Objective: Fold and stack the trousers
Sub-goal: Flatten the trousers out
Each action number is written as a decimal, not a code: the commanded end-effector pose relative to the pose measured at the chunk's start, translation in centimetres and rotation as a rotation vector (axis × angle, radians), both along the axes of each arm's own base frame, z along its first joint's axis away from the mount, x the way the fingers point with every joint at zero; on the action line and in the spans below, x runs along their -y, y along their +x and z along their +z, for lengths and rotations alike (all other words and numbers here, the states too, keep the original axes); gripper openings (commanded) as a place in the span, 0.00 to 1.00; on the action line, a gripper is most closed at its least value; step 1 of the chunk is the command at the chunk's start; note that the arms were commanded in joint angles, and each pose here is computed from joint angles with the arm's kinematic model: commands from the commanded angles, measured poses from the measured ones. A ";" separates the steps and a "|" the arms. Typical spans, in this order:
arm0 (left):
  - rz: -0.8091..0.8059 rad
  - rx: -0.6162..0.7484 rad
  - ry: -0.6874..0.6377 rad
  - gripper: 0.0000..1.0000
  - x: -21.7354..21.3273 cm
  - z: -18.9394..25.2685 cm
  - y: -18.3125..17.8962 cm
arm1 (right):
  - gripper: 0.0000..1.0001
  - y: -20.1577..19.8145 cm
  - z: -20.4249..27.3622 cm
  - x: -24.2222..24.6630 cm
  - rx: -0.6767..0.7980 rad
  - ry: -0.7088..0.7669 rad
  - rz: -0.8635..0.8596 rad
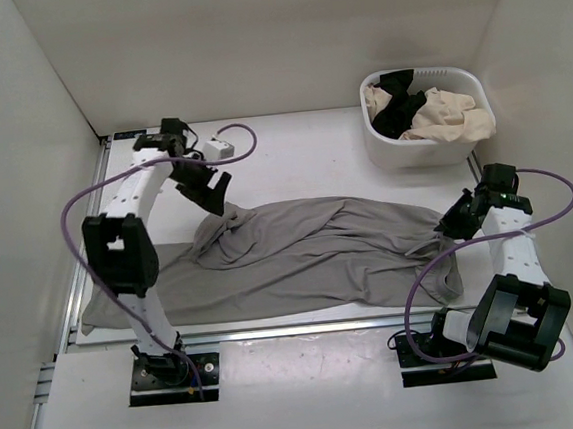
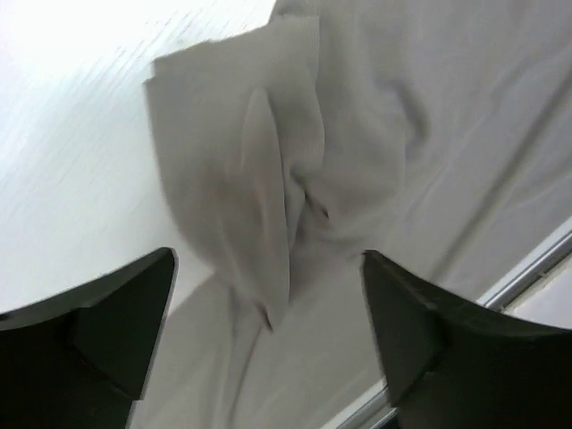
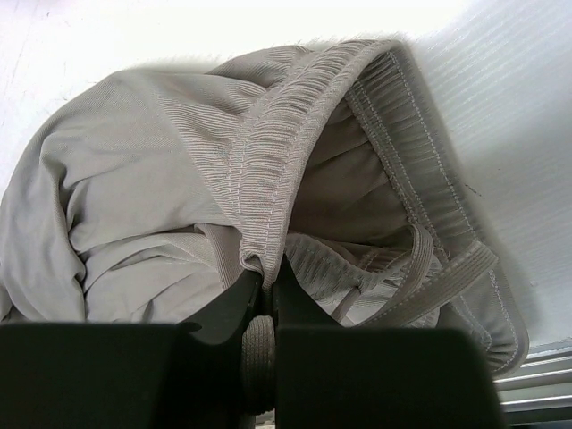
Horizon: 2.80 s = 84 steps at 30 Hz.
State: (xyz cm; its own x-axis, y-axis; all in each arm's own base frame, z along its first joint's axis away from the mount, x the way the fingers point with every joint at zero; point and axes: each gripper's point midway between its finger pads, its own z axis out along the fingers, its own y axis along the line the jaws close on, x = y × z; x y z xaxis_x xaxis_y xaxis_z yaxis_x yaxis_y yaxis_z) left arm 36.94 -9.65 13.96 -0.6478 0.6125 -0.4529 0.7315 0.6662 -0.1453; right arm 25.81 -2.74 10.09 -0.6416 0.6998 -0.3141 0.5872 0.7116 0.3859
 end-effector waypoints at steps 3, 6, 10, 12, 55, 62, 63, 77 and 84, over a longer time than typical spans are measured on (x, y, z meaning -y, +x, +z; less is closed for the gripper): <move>0.002 -0.095 0.092 0.62 0.7 -5.8 2.1 | 0.00 -0.3 -0.6 0.2 -0.019 -0.018 0.013; 0.031 -0.149 0.093 0.50 -0.5 -7.7 1.9 | 0.00 -0.8 -1.0 0.2 -0.039 -0.024 0.017; 0.017 -0.172 0.034 0.61 0.5 -7.6 1.1 | 0.00 -1.1 -1.2 0.3 -0.042 -0.034 0.012; 0.015 -0.193 0.046 0.57 0.7 -8.4 0.4 | 0.00 -1.1 -1.2 0.5 -0.045 -0.042 0.008; 0.901 -0.132 -0.022 0.44 -26.1 -4.6 -7.4 | 0.00 -2.8 -3.4 0.7 -0.140 -0.057 0.000; 0.925 -0.183 0.033 0.46 -27.3 -7.9 -7.7 | 0.00 -2.3 -2.6 1.6 -0.143 -0.096 0.006; 0.928 -0.188 0.045 0.47 -27.6 -8.1 -7.6 | 0.00 -2.3 -2.6 1.7 -0.146 -0.100 -0.005; 0.850 -0.078 -0.013 0.14 -27.5 -5.8 -4.7 | 0.00 1.7 1.3 2.9 -0.031 -0.134 -0.002; 0.838 0.235 0.031 0.14 -30.6 4.8 0.1 | 0.00 3.2 5.1 2.8 0.025 -0.125 0.030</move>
